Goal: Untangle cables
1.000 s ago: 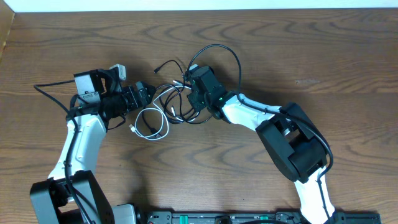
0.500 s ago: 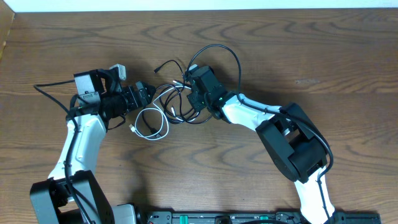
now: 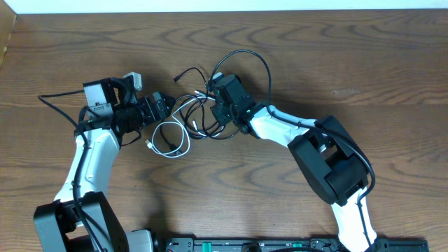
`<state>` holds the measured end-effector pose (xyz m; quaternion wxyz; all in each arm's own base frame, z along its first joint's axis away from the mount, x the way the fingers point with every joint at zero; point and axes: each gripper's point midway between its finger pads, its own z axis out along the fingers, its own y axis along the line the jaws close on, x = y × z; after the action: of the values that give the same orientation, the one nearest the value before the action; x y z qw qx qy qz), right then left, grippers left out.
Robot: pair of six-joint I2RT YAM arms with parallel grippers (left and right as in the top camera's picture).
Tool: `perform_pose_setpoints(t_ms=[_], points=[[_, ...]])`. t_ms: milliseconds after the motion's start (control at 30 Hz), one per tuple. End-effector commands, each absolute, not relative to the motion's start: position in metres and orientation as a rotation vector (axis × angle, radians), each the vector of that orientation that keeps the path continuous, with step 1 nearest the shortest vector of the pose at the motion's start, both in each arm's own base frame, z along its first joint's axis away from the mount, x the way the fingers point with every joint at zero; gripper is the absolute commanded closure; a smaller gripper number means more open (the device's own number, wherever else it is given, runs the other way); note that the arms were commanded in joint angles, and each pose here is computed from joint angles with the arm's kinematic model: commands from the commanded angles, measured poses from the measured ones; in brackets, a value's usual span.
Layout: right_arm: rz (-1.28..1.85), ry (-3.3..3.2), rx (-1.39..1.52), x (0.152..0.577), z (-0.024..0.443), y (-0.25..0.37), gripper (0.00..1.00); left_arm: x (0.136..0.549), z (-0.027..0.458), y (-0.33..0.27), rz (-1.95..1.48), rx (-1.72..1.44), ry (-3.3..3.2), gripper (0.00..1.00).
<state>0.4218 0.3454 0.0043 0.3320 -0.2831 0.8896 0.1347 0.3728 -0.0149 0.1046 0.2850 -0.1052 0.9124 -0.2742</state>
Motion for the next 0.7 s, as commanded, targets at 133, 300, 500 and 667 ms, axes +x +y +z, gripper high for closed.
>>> perform_pose_setpoints(t_ms=[133, 300, 500, 667], points=[[0.322, 2.362, -0.774, 0.413, -0.011, 0.342, 0.99, 0.372, 0.101, -0.014, -0.723, -0.282, 2.453, 0.02], [0.320, 2.366, -0.775, 0.413, -0.012, 0.341, 0.99, 0.372, 0.101, -0.014, -0.723, -0.282, 2.453, 0.02], [0.319, 2.369, -0.776, 0.412, -0.012, 0.341, 0.99, 0.372, 0.101, -0.014, -0.723, -0.282, 2.453, 0.02], [0.323, 2.338, -0.787, 0.414, -0.001, 0.343, 0.99, 0.372, 0.101, -0.014, -0.723, -0.282, 2.452, 0.02]])
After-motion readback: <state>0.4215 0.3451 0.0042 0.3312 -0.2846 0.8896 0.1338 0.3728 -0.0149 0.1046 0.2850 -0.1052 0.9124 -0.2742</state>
